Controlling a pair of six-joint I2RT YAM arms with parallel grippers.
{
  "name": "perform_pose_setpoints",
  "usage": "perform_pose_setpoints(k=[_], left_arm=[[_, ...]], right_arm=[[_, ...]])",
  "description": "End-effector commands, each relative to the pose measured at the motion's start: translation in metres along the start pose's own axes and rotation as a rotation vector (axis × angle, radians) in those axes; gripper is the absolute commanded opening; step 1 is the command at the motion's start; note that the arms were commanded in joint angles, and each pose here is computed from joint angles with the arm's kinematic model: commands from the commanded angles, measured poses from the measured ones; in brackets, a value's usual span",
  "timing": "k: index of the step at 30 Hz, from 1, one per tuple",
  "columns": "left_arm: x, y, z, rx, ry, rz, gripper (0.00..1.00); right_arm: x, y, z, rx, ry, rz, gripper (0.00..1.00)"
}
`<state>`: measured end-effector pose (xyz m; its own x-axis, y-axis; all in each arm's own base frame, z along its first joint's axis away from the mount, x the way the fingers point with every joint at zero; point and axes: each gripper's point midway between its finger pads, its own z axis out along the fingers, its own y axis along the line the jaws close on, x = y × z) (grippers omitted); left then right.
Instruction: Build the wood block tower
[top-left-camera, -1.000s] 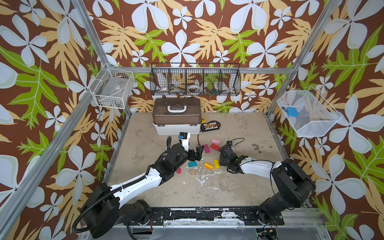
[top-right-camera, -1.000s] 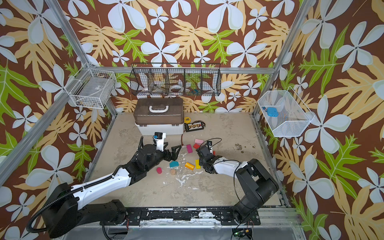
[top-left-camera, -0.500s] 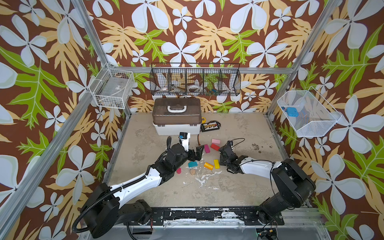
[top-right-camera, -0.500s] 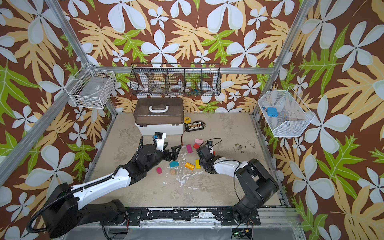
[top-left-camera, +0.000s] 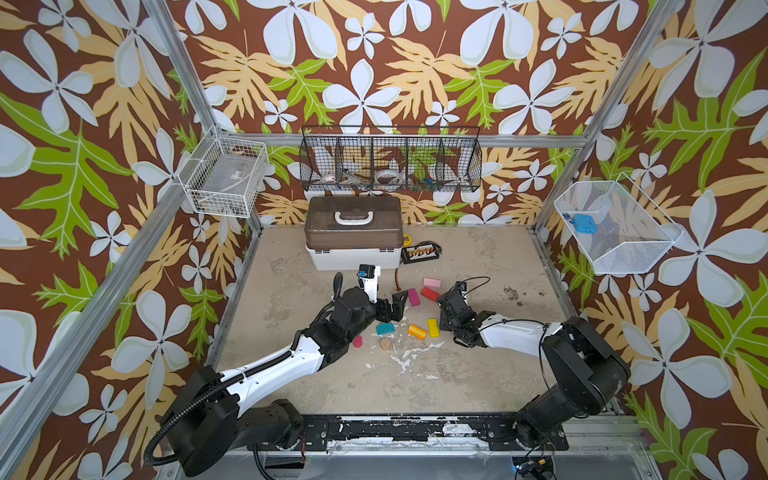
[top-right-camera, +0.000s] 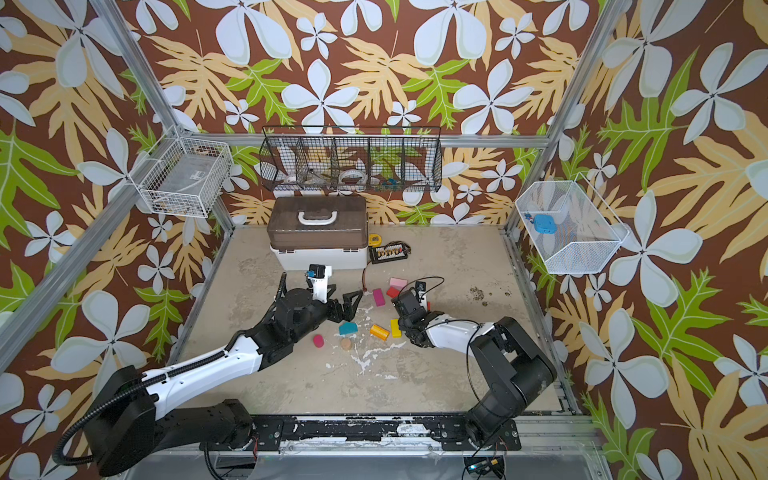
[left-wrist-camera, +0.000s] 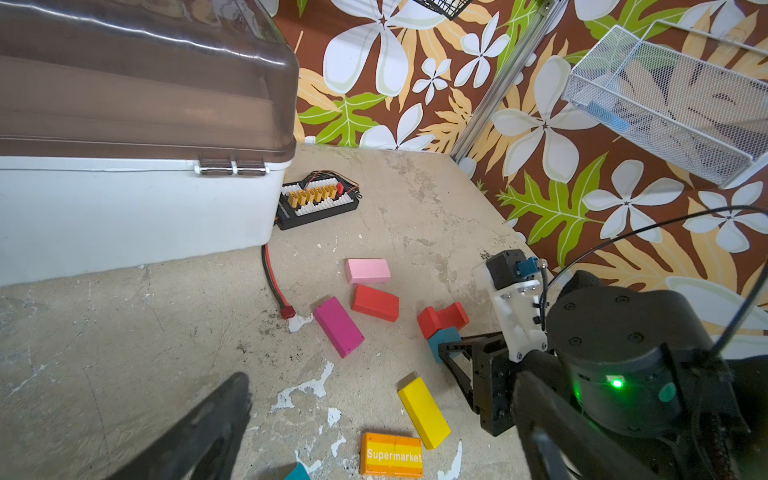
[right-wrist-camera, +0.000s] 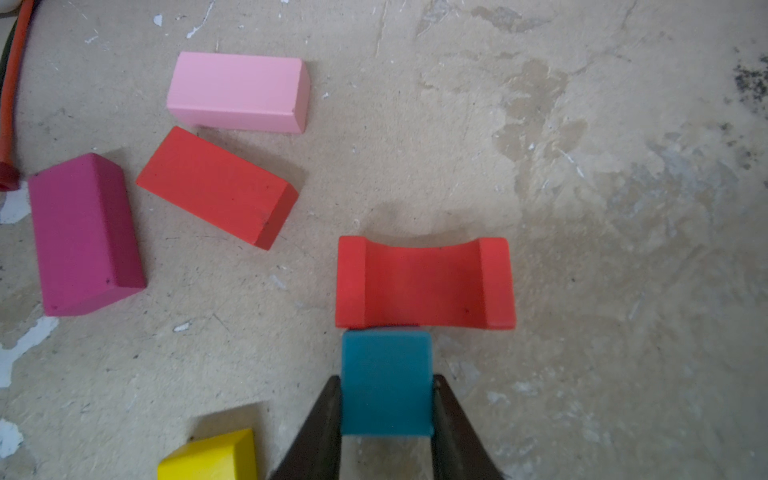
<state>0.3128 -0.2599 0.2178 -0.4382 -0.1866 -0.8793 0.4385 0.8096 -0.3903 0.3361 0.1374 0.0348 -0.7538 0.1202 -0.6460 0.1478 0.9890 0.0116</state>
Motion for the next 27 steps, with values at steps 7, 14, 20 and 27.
perform_pose_setpoints(k=[7, 14, 20, 27], left_arm=[[-0.0055, -0.0028, 0.0, 0.007, -0.015, 0.009, 1.0], [-0.0051, -0.0027, 0.0, 0.008, -0.014, 0.009, 1.0], [-0.0052, -0.0028, 0.0003, 0.008, -0.014, 0.009, 1.0], [-0.0056, -0.0031, 0.0003, 0.009, -0.014, 0.009, 1.0]], right_arm=[[0.0026, -0.0017, -0.0001, 0.007, 0.01, -0.002, 0.39], [0.002, 0.0021, -0.0011, -0.017, 0.009, 0.006, 0.39], [0.0022, 0.0024, -0.0012, -0.021, 0.007, 0.011, 0.39], [0.0021, 0.0036, -0.0004, -0.025, 0.006, 0.015, 0.39]])
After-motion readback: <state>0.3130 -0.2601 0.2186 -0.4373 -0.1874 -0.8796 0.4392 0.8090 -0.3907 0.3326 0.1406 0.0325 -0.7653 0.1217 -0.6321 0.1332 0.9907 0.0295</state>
